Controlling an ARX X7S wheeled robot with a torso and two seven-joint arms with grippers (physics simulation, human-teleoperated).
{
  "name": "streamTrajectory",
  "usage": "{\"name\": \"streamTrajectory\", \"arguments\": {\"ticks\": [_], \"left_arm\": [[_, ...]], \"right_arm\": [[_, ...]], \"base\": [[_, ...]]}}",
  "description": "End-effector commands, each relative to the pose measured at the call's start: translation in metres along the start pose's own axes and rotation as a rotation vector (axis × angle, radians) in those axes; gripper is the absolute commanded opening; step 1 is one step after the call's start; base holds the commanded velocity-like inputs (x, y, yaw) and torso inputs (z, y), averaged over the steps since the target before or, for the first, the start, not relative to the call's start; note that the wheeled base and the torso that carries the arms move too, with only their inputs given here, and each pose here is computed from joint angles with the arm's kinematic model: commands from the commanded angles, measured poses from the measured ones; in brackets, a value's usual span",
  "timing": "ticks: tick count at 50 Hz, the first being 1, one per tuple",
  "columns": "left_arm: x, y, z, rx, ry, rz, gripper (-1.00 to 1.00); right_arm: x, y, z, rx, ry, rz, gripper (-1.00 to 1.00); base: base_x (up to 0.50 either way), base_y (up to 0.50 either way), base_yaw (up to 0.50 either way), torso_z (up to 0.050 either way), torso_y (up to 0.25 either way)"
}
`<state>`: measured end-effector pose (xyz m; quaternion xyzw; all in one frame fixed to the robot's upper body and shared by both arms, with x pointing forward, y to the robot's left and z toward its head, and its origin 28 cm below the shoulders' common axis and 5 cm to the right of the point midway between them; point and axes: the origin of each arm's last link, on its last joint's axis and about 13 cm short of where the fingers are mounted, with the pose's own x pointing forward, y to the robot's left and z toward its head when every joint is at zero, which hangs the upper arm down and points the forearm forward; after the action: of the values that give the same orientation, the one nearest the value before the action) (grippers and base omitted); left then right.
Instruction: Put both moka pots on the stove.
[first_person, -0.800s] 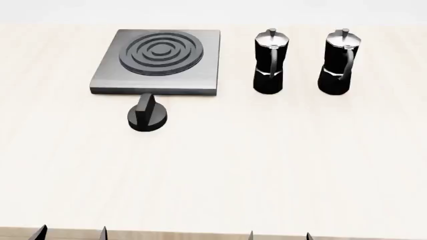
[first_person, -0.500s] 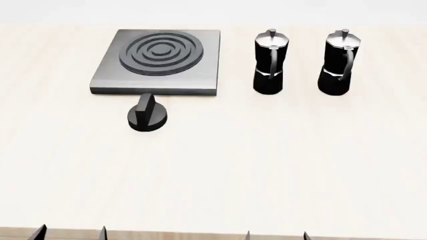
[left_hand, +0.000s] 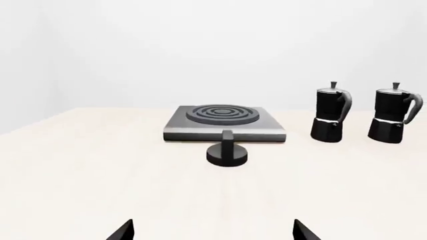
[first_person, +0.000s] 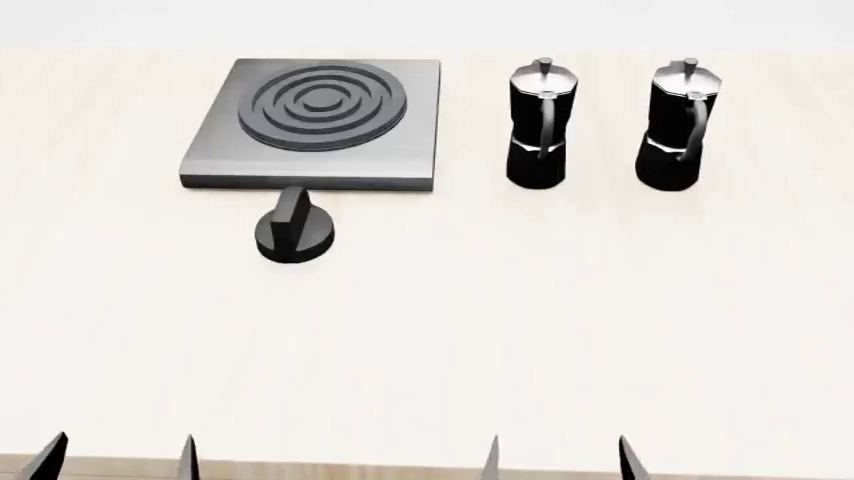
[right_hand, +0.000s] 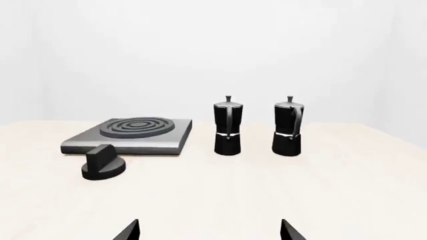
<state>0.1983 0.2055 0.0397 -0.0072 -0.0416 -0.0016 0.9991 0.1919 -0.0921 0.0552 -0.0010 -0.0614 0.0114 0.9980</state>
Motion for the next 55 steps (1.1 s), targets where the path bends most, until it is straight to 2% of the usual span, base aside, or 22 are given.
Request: {"name": "streamTrajectory", "arguments": {"ticks": [1,11,19,35,55], "left_arm": [[-0.010,-0.001,0.022,-0.020,-0.073,-0.012,1.00],[-0.024,-0.001,0.049,-0.035,-0.162,-0.020,1.00],[-0.030,-0.001,0.058,-0.040,-0.198,-0.017,1.00],[-0.034,-0.002,0.065,-0.038,-0.231,-0.020,1.00],[-0.034,-0.002,0.063,-0.036,-0.229,-0.021,1.00]], "right_arm": [[-0.011,0.002,0.029,0.004,-0.085,0.015,1.00],[-0.021,0.005,0.046,-0.001,-0.148,0.029,1.00],[-0.028,0.006,0.059,-0.006,-0.200,0.040,1.00],[-0.038,0.007,0.076,-0.021,-0.276,0.037,1.00],[-0.034,0.008,0.070,-0.023,-0.251,0.038,1.00]], "base": [[0.00,0.00,0.00,0.000,0.000],[0.00,0.00,0.00,0.000,0.000],[0.00,0.00,0.00,0.000,0.000],[0.00,0.00,0.00,0.000,0.000],[0.05,0.00,0.00,0.000,0.000]]}}
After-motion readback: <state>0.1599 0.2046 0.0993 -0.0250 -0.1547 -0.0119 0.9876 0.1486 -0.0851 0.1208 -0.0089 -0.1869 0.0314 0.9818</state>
